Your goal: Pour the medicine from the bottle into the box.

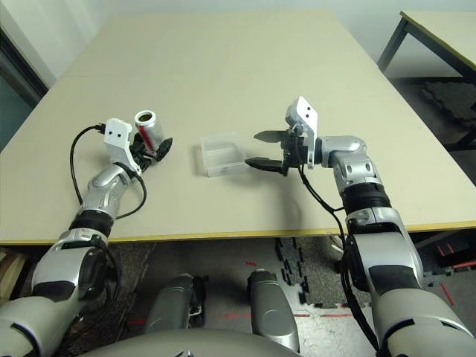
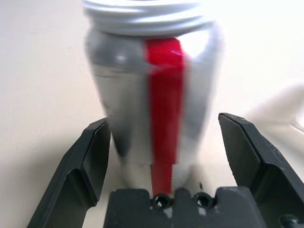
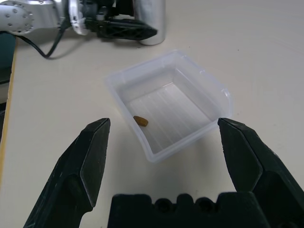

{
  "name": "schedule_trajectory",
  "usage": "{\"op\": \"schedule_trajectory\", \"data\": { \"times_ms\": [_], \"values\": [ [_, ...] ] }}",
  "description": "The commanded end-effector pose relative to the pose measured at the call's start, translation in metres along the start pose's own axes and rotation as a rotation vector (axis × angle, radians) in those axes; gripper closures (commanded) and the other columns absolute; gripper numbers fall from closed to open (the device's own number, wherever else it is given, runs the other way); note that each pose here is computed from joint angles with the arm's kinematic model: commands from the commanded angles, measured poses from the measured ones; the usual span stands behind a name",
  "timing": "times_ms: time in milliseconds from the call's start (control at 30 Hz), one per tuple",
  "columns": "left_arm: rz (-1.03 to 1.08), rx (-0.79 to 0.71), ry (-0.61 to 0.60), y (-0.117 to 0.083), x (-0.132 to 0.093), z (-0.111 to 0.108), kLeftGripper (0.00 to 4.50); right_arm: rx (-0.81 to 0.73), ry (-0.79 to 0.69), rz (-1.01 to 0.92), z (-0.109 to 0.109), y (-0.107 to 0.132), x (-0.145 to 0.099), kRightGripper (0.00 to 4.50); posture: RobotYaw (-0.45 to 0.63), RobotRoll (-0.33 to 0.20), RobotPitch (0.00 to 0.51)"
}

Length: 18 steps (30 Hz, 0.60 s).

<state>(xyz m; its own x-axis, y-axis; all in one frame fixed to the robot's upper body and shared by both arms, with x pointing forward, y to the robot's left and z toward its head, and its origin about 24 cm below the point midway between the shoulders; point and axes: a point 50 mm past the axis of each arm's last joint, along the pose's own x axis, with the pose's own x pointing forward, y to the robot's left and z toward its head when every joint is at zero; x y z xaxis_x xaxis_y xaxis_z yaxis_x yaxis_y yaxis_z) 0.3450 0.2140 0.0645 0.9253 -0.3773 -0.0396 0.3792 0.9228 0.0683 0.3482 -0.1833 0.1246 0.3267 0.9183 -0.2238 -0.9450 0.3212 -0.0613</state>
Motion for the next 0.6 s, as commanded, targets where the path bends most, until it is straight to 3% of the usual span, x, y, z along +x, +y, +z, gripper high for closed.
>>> {"op": "schedule_trajectory", "data": {
  "times_ms": [33, 367, 600],
  "values": [
    [0.004, 0.003, 0.022, 0.007, -0.013, 0.0, 0.01, 0.001, 0.015, 0.0, -0.003, 0.0, -0.001, 0.0, -0.17, 0.0, 0.09],
    [0.004, -0.01, 0.019, 0.002, -0.041, 0.007, 0.01, 0.0, 0.01, -0.008, -0.003, -0.001, -0.002, 0.0, -0.17, 0.0, 0.096],
    [-0.013, -0.026, -0.069, 0.004, -0.07, 0.019, 0.01, 0.068, -0.086, -0.113, -0.001, -0.007, -0.01, 0.0, -0.16, 0.0, 0.099]
  ]
}}
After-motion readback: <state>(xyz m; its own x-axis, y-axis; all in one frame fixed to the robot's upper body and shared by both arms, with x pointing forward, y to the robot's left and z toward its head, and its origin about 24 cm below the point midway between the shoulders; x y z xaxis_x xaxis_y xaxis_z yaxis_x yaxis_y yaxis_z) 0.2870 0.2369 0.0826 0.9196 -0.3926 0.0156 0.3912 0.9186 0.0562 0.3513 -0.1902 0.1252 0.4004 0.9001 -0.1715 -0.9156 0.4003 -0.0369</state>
